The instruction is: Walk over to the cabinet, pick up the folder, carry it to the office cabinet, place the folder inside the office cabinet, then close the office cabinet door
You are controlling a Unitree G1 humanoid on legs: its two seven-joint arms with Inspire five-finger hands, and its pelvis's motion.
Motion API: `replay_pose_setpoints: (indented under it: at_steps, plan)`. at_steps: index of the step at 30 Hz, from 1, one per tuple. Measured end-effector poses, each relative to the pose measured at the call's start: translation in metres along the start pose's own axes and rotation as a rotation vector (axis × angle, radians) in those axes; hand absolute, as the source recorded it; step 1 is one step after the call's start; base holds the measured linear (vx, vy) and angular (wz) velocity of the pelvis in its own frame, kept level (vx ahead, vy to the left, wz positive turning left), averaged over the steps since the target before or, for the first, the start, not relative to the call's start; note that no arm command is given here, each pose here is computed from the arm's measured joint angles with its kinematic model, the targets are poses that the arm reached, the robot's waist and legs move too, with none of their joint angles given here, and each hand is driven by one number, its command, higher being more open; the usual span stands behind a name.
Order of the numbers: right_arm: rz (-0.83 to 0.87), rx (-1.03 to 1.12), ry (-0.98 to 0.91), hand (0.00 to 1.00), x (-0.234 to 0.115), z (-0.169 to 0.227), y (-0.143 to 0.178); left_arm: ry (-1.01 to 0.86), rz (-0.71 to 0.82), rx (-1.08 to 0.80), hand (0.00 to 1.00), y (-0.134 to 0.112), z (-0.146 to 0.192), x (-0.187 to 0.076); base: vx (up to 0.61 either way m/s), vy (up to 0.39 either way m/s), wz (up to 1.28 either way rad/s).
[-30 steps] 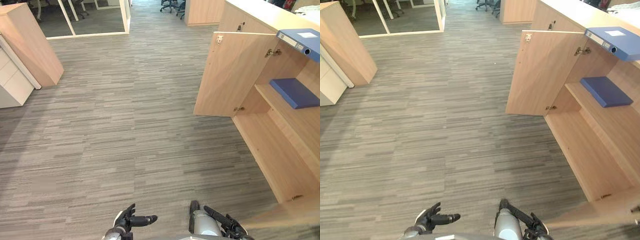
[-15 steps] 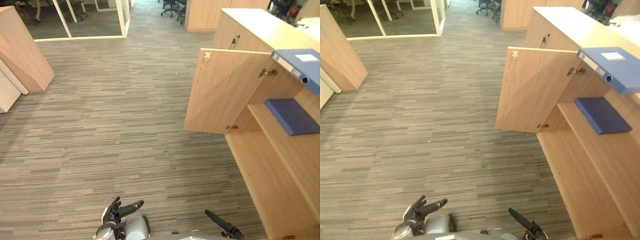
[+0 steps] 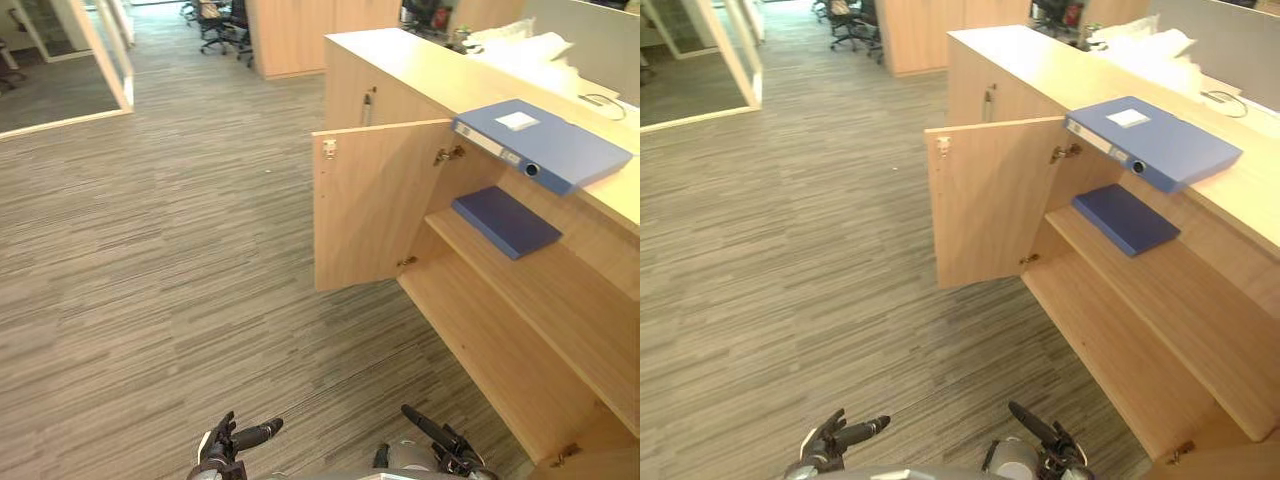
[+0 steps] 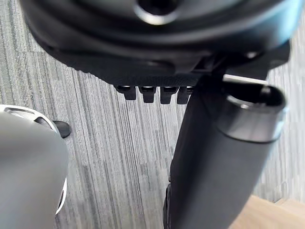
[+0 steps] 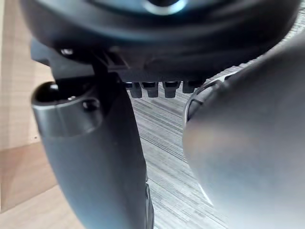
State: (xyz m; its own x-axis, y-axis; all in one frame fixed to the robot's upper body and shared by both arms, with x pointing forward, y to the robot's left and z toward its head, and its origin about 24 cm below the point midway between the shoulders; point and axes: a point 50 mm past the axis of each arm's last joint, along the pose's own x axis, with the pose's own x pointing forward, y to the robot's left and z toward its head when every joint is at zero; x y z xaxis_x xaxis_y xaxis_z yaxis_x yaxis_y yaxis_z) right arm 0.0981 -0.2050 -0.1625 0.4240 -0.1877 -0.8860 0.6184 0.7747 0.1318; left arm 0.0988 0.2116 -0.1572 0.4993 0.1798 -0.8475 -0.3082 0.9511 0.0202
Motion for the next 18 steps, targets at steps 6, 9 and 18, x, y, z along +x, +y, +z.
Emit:
replay_pose_setpoints:
  at_steps: [6,9,18]
  plan:
    - [-0.025,-0.008,-0.011,1.0,0.001,0.008,-0.009,0.045,-0.045,0.0,1.0,-0.019,-0.011,-0.001,0.25,-0.156,-0.6]
    - [-0.024,-0.037,-0.001,1.0,0.001,0.006,-0.009,0.039,-0.051,0.012,1.0,-0.02,-0.009,0.0,0.16,-0.141,-1.21]
    - [-0.107,0.027,0.109,1.0,-0.011,-0.032,-0.034,-0.013,0.042,-0.032,1.0,0.012,-0.002,-0.003,0.21,-0.191,-0.91]
